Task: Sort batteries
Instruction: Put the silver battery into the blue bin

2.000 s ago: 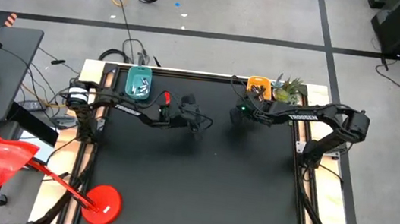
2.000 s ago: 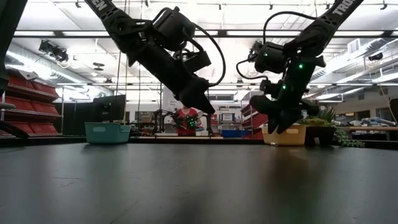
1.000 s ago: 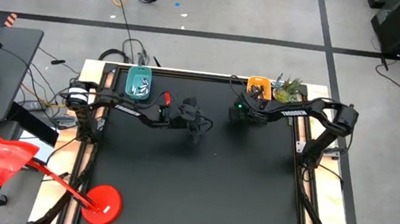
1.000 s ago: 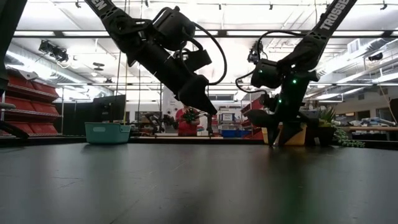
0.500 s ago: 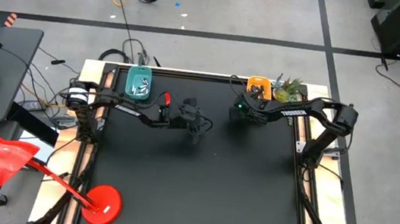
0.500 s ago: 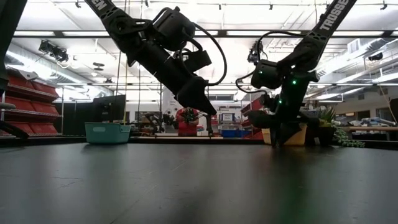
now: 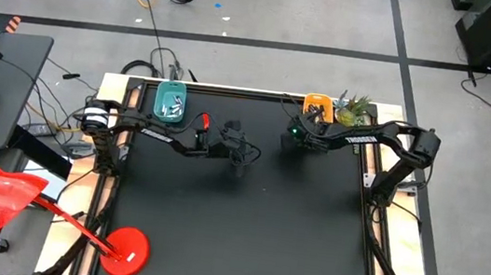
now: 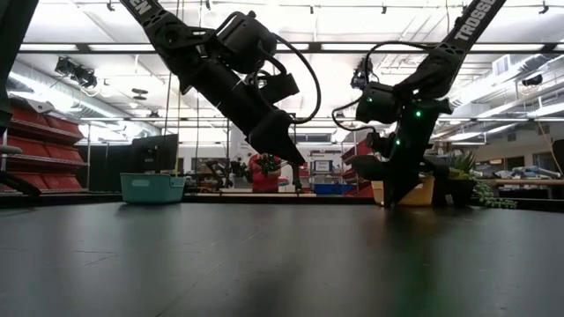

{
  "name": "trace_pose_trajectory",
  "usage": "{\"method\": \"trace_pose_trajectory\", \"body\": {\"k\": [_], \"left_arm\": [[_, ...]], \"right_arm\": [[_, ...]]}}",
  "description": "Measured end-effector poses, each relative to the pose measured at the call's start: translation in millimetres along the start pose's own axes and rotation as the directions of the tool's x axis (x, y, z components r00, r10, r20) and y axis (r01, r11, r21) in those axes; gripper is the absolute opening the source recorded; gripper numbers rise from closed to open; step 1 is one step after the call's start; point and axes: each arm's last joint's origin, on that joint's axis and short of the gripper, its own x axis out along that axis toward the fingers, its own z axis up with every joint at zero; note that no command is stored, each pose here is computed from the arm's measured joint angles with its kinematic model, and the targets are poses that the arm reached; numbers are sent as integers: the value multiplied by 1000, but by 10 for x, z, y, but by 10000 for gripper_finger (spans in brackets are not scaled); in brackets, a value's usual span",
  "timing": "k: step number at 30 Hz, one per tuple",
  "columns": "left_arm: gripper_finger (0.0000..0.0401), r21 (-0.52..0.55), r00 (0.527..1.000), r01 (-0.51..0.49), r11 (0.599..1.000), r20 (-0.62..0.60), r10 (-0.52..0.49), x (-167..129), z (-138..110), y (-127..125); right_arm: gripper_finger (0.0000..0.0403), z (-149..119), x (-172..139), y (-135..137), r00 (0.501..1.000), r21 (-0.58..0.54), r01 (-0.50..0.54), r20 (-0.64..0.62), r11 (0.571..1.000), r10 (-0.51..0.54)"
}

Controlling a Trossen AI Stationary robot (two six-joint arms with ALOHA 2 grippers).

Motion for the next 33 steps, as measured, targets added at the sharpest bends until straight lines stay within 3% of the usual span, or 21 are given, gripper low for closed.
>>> {"method": "trace_pose_trajectory", "body": {"k": [7,13,19,22,29,33], "left_arm": [[62,6,1000,5,1000,-29,-5,0,-28,-5],[62,73,991,65,995,-118,-56,-8,-119,-30],[71,165,988,84,983,-138,-61,-11,-140,-33],[97,233,990,95,968,-127,-67,-13,-128,-47],[191,273,996,83,959,-63,-68,-8,-65,-50],[210,273,996,91,958,-50,-80,-7,-54,-52]], "right_arm": [[21,-182,-114,243,984,-135,-170,-80,976,160],[21,-334,-254,445,955,-308,-295,-99,904,278],[21,-348,-390,508,929,-393,-365,-87,844,361],[21,-338,-406,528,917,-419,-389,-88,820,390],[22,-330,-453,609,877,-478,-451,-82,754,473],[22,-344,-492,665,855,-505,-476,-72,720,514]]}}
